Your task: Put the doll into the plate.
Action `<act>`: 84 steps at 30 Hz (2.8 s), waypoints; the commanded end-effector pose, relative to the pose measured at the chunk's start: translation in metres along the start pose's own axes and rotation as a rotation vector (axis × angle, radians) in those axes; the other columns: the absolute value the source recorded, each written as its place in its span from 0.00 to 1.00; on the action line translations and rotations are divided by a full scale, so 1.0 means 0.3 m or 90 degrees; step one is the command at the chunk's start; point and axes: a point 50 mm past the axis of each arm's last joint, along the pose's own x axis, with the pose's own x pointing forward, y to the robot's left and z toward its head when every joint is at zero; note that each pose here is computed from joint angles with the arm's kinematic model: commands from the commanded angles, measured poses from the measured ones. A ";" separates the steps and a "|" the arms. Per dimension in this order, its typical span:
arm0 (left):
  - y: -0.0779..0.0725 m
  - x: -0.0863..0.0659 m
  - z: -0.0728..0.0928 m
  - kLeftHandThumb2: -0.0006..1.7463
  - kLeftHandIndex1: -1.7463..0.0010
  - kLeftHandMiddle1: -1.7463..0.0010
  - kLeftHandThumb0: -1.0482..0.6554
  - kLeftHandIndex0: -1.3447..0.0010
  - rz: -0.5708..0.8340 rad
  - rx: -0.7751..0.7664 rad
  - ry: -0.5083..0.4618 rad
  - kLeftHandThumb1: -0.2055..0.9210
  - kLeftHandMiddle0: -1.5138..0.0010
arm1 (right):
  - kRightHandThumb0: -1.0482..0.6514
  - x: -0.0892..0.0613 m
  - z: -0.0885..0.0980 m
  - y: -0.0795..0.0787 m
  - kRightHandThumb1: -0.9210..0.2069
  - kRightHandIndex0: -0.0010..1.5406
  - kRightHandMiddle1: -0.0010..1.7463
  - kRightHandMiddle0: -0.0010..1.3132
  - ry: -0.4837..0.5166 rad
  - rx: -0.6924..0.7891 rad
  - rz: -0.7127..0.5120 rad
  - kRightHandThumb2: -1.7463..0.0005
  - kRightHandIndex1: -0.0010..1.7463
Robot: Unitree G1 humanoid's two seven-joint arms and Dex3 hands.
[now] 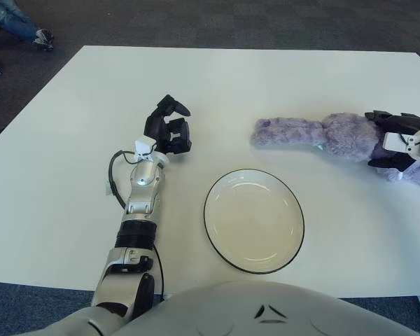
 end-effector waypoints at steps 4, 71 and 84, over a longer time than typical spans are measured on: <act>-0.004 -0.008 -0.004 0.74 0.00 0.00 0.34 0.56 0.006 -0.005 0.005 0.48 0.16 | 0.33 0.014 0.005 0.064 0.64 0.00 0.51 0.00 0.002 -0.001 0.001 0.42 0.91; 0.004 -0.008 -0.002 0.71 0.00 0.00 0.35 0.58 0.010 0.004 0.008 0.52 0.18 | 0.91 0.035 -0.023 0.026 0.59 0.42 1.00 0.79 -0.046 0.030 -0.057 0.20 1.00; 0.005 -0.007 -0.004 0.72 0.00 0.00 0.34 0.58 0.011 0.004 0.010 0.51 0.17 | 0.91 0.032 -0.036 0.003 0.62 0.44 1.00 0.78 -0.047 0.060 -0.095 0.18 1.00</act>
